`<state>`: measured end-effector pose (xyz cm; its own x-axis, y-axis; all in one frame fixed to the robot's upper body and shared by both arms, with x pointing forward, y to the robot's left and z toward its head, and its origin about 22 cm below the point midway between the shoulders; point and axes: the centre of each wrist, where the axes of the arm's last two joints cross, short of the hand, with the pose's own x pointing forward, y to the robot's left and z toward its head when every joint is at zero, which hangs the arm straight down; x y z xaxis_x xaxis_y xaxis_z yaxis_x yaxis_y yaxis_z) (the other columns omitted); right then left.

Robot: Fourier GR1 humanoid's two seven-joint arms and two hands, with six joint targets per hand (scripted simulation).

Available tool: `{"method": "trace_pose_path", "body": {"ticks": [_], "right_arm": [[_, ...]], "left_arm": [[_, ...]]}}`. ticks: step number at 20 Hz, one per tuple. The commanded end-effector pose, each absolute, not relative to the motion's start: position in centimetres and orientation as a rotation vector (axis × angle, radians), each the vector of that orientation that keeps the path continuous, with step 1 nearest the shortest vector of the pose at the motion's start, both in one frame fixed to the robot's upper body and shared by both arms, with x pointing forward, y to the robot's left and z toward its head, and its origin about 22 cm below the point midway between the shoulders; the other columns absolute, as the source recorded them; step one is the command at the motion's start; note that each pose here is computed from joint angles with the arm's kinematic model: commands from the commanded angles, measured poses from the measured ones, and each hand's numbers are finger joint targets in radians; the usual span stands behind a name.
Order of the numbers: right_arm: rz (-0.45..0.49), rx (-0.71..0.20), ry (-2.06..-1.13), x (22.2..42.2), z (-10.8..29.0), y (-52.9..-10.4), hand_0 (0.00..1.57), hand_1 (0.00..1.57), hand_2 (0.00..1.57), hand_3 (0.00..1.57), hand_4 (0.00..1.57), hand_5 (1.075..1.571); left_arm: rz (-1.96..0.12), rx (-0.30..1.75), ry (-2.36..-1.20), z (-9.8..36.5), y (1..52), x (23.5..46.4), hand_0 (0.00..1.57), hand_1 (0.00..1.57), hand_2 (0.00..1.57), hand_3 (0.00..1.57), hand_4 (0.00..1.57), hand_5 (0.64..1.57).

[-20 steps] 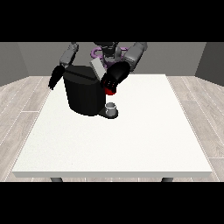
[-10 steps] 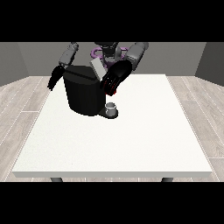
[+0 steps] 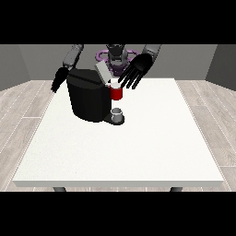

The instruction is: Insert the coffee pod into the coffee machine and close the lid

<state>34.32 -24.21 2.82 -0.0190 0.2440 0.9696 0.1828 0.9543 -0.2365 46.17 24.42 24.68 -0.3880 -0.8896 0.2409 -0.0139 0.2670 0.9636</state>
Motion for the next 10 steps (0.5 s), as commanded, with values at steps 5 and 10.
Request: {"method": "trace_pose_path", "body": {"ticks": [5,10], "right_arm": [[0.008,-0.378,-1.435,31.0,-3.1,-26.4,0.0,0.0,0.0,0.0,0.0,1.571],[-0.055,-0.41,-1.307,27.6,-6.3,-29.0,0.0,0.0,0.0,0.0,0.0,1.571]], "left_arm": [[-1.088,0.475,-1.731,18.1,21.7,45.7,0.0,0.0,0.13,0.0,0.0,1.571],[-0.65,0.05,-1.712,7.5,21.1,43.3,0.0,0.0,0.0,0.0,0.47,1.571]]}}
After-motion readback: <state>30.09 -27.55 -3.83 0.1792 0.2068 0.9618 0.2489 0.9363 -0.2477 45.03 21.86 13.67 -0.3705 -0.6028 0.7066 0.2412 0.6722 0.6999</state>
